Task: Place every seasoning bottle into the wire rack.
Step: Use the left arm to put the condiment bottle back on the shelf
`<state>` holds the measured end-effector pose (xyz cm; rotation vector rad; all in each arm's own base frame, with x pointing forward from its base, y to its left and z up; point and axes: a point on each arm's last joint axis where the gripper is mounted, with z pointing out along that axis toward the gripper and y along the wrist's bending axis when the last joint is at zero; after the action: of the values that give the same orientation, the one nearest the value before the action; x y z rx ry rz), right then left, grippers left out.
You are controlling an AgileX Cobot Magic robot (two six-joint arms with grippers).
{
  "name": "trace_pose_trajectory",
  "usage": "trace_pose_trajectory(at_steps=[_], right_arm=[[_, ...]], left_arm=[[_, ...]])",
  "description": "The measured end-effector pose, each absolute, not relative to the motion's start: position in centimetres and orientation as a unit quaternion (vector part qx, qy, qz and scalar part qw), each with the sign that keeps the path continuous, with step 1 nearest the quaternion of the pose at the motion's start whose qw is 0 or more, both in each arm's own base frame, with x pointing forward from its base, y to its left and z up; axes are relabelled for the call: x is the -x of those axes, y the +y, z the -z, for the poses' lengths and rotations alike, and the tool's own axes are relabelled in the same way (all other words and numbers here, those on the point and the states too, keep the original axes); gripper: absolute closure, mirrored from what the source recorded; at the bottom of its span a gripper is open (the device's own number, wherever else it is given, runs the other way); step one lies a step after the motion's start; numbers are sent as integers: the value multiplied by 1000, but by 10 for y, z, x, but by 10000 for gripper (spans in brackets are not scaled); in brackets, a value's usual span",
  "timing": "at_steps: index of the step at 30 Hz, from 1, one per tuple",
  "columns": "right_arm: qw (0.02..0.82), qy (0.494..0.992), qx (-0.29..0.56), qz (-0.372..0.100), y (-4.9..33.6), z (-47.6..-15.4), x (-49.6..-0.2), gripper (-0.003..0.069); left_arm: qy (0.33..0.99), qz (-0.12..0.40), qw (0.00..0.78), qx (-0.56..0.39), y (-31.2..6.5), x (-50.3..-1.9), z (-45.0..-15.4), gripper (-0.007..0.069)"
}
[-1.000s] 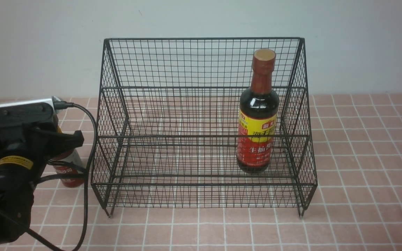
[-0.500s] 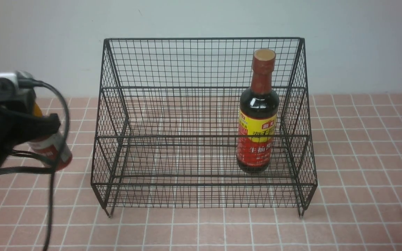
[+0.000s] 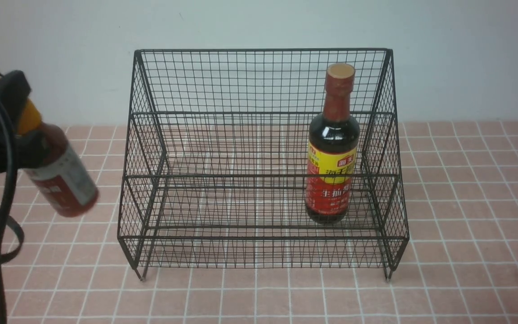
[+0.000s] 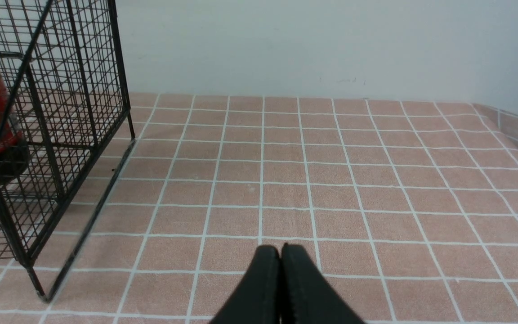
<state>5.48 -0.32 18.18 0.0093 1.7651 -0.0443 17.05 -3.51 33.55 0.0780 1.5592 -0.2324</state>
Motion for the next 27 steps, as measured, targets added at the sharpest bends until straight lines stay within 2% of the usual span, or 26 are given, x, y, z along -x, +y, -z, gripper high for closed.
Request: trace_pose_trajectory(at_steps=[2, 8, 19, 27], right_arm=[[635, 772, -4, 19, -3, -182, -55, 669], [635, 772, -4, 19, -3, -182, -55, 669], [635, 772, -4, 19, -3, -182, -55, 669], [635, 772, -4, 19, -3, -182, -55, 669]], left_arm=[[710, 138, 690, -28, -43, -174, -331, 505], [733, 160, 660, -43, -60, -192, -314, 505], [753, 161, 635, -54, -78, -224, -284, 505], [769, 154, 617, -68, -83, -230, -272, 505]])
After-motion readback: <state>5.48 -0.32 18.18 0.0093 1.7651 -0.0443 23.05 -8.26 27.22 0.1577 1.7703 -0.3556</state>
